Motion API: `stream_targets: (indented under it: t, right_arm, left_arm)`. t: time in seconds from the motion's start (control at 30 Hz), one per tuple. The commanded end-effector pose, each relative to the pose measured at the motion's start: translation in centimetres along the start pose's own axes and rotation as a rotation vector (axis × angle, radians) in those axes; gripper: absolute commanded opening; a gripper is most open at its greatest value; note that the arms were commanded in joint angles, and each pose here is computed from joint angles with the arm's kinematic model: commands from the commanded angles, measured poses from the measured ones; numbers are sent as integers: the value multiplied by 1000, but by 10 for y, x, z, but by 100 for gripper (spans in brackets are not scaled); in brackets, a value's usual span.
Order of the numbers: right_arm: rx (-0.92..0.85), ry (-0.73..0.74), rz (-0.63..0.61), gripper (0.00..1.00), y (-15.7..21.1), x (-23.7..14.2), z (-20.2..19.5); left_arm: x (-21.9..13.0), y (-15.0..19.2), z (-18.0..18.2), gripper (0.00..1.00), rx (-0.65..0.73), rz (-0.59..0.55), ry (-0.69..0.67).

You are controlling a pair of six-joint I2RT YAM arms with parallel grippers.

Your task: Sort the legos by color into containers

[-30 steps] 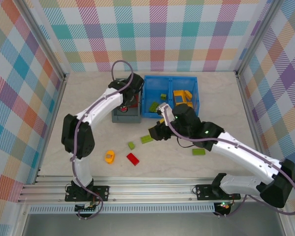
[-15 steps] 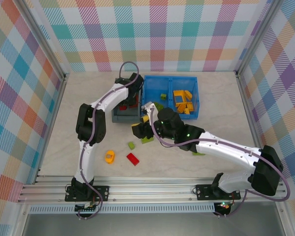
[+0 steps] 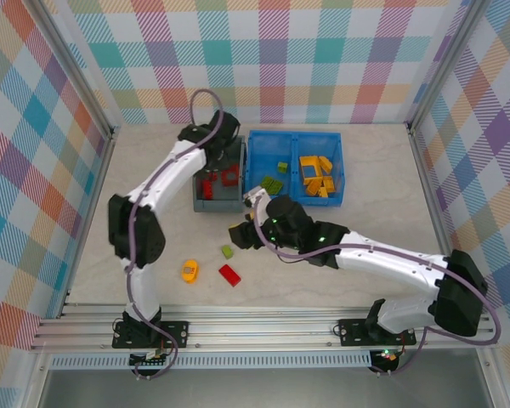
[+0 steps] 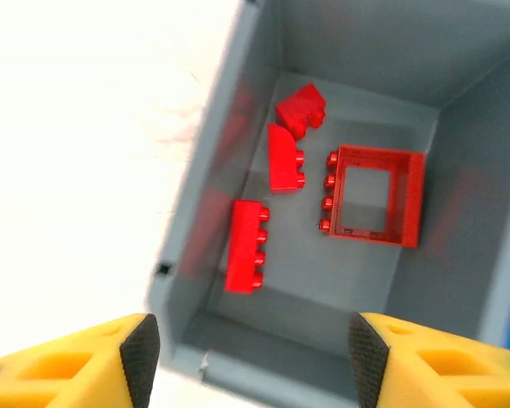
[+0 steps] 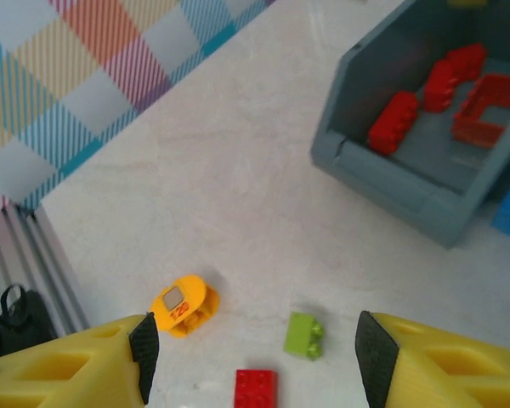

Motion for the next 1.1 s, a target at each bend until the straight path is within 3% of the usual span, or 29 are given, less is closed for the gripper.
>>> stream_targets:
  t: [0.0,0.2,0.4,0.53,0.73,1.07]
  right_arm:
    - [46,56,115,64,21,25,22]
    - [296,155,338,63,64,74,59]
    - [466,280,522,72,100,113,69]
    - [508,374,588,79,110,130,69]
    - [549,414,630,81,124,160,68]
    - [608,485,661,73,146,189,47]
  left_arm:
    - [-71,10,46,65,-91,-71,18]
    - [-145,69,113,72,-165,-207,143]
    - [-188,126,168,74,-266,-310,229]
    - [-194,153,185,74,-283,-303,241]
    - [-198,177,198,73,-305,-311,272]
    - [-201,198,211,72,-315,-301,269]
Point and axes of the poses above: each hand's point on the last joint's axis, 136 mm out from that joint toward the fingers, its own x axis out along the fingers, its own z axis along the line the jaws close on, y = z × x, the point moved 2 cm from there along -x, back along the fingers, and after that the axes turned 7 degrees about x, right-handed, at the moved point
